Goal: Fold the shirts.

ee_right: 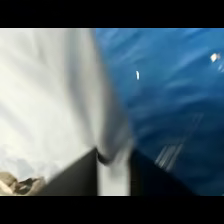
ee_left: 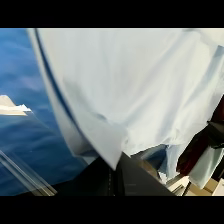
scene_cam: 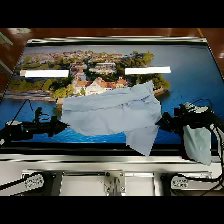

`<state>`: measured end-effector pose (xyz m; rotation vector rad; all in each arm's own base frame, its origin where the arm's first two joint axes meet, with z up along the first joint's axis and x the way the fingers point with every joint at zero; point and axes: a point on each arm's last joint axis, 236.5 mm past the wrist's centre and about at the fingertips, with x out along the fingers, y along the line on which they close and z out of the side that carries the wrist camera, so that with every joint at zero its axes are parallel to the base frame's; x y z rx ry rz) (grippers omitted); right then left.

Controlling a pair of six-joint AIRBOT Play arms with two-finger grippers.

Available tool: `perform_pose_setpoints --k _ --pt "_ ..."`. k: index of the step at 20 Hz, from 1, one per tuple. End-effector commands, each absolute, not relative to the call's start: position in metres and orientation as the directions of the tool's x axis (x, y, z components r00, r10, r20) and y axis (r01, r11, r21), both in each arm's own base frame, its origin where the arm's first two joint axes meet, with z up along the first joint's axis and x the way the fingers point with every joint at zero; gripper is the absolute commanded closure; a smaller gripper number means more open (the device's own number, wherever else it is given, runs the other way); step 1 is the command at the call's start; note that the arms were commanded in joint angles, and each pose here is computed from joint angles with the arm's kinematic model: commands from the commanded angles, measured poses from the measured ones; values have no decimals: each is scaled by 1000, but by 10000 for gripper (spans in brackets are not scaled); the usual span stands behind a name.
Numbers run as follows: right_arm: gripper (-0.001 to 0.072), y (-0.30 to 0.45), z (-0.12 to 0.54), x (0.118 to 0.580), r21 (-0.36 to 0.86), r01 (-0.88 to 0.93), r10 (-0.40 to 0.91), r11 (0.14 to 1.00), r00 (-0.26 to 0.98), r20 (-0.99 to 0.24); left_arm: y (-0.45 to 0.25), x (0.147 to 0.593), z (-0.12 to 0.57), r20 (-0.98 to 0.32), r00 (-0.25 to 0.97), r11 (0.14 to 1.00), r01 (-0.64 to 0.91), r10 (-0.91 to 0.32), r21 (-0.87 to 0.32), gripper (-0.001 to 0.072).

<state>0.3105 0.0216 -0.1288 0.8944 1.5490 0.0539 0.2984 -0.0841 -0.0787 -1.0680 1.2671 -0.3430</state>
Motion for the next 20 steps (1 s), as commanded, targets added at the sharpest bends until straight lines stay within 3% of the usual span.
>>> perform_pose_setpoints --k 1,2,4,6,8,11,13,15,17,20 --pt "601 27 -127 324 572 479 576 665 158 -802 -81 306 -73 -599 340 519 -302 -725 -800 667" --pt "651 38 -114 335 639 427 620 640 203 -758 -78 314 -65 -597 357 528 -279 -718 -802 668" --pt "655 54 -74 356 747 279 692 603 282 -664 -69 337 -35 -584 416 560 -193 -697 -806 669" --pt "656 57 -16 375 777 70 717 625 342 -608 -59 362 22 -558 501 626 -42 -661 -779 669" --pt "657 50 69 398 705 -145 679 694 458 -574 -48 381 106 -514 611 717 130 -602 -685 669" --pt "656 40 259 411 441 -379 553 814 738 -387 -46 374 288 -308 807 835 365 -504 -413 669" --pt "656 40 404 374 224 -398 433 890 891 -138 -57 333 414 -83 891 885 425 -446 -189 669" --pt "656 39 505 311 113 -312 305 943 950 73 -60 279 506 103 930 931 361 -353 -63 668" --pt "656 36 555 250 65 -203 188 977 965 183 -58 229 553 195 948 967 252 -252 26 668" --pt "656 39 562 189 60 -113 99 992 975 198 -53 177 574 241 961 990 124 -136 66 668"
